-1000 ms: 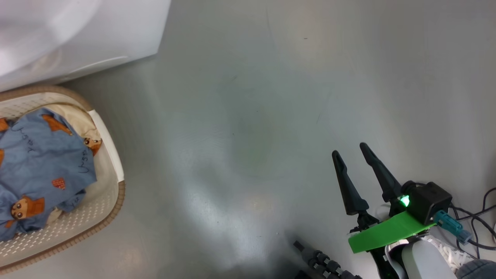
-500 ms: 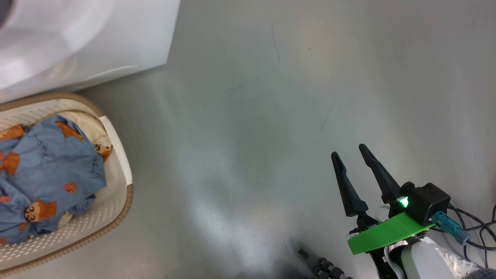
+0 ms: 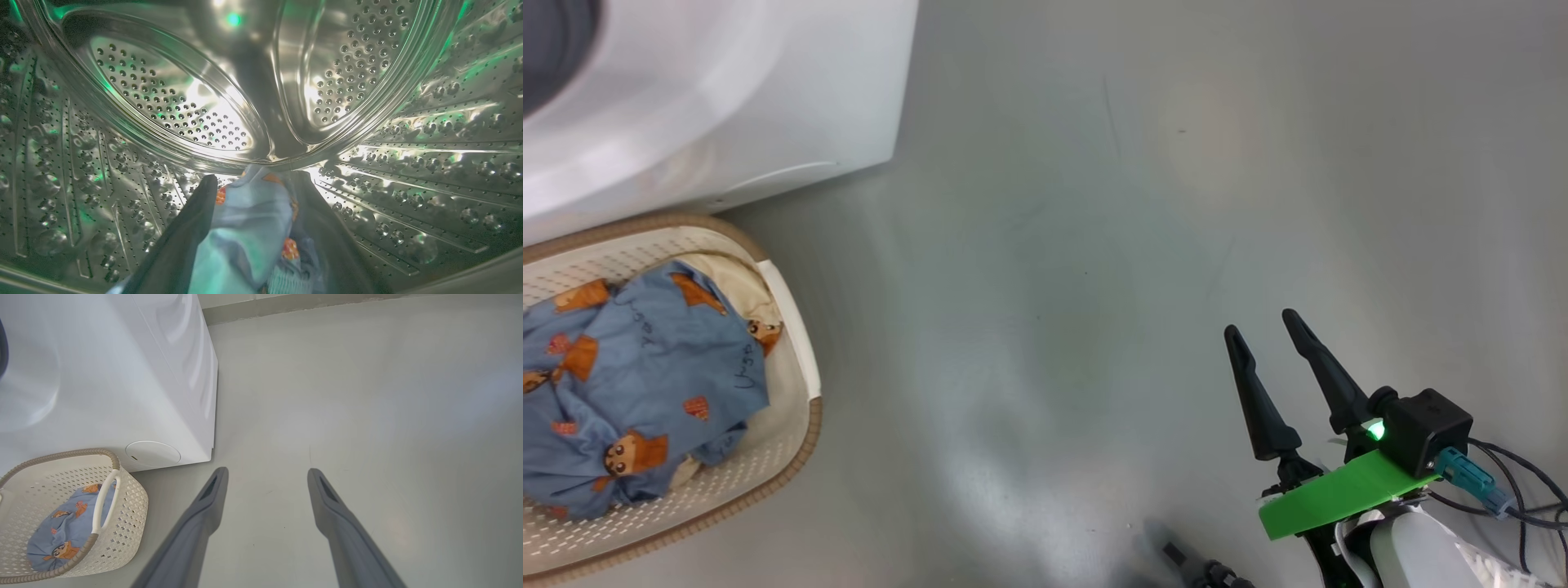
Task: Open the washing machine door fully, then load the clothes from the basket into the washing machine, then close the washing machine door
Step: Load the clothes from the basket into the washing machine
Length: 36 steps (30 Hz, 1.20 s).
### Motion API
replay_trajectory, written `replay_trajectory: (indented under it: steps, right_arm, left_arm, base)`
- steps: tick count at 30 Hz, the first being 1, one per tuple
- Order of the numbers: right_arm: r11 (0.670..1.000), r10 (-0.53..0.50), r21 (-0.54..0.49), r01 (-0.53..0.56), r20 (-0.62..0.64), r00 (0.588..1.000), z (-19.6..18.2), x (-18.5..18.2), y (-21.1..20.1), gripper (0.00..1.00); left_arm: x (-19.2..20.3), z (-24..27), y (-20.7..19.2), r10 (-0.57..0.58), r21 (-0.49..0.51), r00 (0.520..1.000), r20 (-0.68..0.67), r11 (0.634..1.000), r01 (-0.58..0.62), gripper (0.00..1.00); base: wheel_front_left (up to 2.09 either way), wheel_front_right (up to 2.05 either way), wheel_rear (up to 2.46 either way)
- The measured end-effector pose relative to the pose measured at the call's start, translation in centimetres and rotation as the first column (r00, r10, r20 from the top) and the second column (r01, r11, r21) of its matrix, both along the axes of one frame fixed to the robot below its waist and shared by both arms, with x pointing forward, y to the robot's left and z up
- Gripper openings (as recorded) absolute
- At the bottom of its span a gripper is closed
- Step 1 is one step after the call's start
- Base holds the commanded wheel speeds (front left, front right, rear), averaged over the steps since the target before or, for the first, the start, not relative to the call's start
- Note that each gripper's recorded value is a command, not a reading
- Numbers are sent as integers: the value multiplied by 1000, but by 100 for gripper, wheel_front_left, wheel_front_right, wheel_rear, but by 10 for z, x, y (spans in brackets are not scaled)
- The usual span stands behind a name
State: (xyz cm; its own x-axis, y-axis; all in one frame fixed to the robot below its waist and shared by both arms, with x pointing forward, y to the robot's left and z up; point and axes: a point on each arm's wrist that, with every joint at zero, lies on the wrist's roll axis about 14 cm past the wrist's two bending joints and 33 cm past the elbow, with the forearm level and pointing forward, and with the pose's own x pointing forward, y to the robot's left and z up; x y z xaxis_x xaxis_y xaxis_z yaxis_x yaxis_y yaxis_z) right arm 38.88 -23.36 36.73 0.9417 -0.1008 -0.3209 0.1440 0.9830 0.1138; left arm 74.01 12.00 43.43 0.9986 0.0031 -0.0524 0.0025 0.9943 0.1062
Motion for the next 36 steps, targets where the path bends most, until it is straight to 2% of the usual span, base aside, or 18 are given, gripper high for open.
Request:
replay_trajectory:
  steps: [13, 20, 29, 36]
  right_arm:
    - [999, 36, 10, -36, 56, 998, 17, 6, 9, 100]
    - [998, 58, 15, -59, 85, 995, 26, 10, 14, 100]
    - [996, 80, 17, -83, 127, 989, 38, 15, 20, 100]
    - [992, 116, 34, -122, 154, 981, 43, 24, 33, 100]
  left_arm:
    - [-15, 30, 2, 20, 19, 1000, 10, 1000, -20, 100]
    - [-34, 27, 1, 24, -11, 1000, -14, 1000, -24, 100]
    - [-59, 45, 5, 34, -59, 999, 27, 998, -32, 100]
    - [-82, 47, 21, 56, -86, 998, 38, 995, -52, 100]
  base:
    - [0, 0, 0]
    - [0, 0, 0]
    - [0, 0, 0]
    - [0, 0, 0]
